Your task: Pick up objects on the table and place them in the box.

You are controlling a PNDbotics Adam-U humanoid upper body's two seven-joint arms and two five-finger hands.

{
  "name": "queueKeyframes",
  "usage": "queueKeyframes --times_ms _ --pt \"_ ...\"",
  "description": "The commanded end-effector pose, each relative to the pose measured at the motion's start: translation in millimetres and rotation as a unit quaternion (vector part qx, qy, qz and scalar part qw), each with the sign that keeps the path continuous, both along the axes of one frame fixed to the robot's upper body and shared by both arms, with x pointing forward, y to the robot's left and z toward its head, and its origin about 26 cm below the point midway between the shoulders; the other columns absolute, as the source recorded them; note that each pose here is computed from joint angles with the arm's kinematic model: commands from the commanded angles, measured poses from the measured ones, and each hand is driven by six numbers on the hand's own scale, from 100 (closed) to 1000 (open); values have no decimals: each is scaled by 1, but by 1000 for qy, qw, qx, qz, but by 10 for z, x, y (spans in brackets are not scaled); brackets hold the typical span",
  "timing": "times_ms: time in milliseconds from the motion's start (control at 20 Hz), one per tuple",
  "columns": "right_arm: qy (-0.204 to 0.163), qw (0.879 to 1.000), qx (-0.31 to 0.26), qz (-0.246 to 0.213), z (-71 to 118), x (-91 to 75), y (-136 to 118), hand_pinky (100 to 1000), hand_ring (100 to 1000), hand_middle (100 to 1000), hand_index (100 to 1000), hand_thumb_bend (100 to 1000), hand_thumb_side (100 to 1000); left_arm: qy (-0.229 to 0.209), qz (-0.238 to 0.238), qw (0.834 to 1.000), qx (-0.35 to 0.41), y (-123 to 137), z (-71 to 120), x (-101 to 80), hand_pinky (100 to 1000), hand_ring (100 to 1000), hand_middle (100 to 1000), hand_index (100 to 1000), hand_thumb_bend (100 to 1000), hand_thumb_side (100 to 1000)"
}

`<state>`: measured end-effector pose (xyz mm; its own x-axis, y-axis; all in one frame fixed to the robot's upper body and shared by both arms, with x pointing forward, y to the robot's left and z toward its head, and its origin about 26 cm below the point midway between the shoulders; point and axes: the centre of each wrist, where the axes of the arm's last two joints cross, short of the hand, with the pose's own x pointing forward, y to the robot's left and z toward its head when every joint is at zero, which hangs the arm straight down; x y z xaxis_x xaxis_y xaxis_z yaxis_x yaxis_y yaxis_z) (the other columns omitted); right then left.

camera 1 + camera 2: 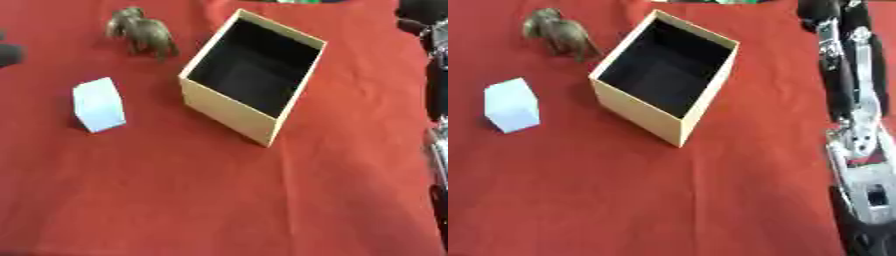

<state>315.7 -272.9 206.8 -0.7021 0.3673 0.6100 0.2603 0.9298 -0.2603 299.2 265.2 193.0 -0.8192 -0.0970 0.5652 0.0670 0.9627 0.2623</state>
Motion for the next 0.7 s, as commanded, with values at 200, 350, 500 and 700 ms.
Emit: queueKeyframes --times_ms 200,350,500,700 --pt "-12 1000 -7 -1 70 -28 -5 808 787 715 1000 100 872 -37 86 993 78 161 174 -22 774 753 747 775 100 705" --pt "-11 1000 -9 -1 66 -28 -8 808 787 715 1000 100 872 -52 145 974 164 209 251 -24 771 764 760 786 100 703" --pt "-10 1000 -11 -2 63 -28 -14 808 787 715 1000 100 873 -46 185 950 249 260 309 -37 773 781 779 810 100 725" --pt "-9 1000 -14 -1 64 -26 -17 807 787 715 1000 100 874 -12 204 912 357 322 352 -64 774 793 795 831 100 783"
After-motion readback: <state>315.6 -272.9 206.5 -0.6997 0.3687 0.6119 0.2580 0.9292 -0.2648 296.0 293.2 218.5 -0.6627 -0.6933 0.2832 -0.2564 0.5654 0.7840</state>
